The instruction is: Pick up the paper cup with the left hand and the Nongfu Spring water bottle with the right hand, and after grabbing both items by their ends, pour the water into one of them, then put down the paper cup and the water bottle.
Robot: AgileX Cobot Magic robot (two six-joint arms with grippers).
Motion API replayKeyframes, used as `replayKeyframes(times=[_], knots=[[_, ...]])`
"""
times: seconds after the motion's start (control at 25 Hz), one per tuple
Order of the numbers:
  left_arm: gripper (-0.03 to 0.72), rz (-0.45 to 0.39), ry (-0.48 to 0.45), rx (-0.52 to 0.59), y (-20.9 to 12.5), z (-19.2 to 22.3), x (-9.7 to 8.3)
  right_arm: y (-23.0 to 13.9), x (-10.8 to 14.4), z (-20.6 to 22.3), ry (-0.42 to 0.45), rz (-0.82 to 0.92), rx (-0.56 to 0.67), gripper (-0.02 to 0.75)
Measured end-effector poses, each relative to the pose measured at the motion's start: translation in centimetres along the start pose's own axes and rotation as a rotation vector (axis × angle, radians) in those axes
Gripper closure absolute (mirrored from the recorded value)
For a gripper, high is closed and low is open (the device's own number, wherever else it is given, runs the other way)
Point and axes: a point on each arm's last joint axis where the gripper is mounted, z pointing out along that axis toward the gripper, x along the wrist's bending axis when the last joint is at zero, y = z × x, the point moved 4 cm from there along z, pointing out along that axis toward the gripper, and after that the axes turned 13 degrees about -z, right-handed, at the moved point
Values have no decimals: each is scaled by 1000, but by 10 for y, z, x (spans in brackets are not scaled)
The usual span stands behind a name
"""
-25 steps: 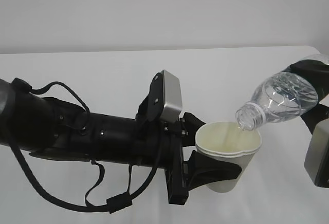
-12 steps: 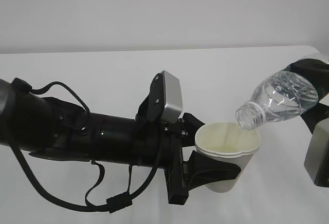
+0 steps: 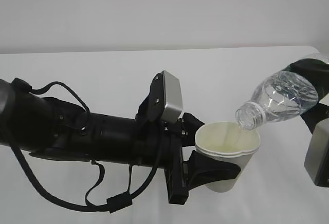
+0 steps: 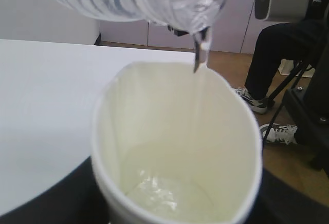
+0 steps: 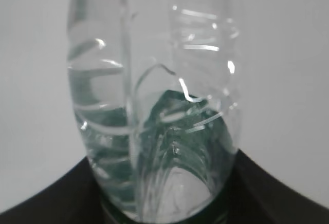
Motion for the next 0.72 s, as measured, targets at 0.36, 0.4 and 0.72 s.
replayKeyframes(times=[0.36,0.4,0.72], knots=[[260,0,0,0,0,0,0,0,0,0,-2,0,0,314],[260,0,0,0,0,0,0,0,-1,0,-4,0,0,314],[260,0,1,0,0,0,0,0,-1,0,-7,-1,-1,314]])
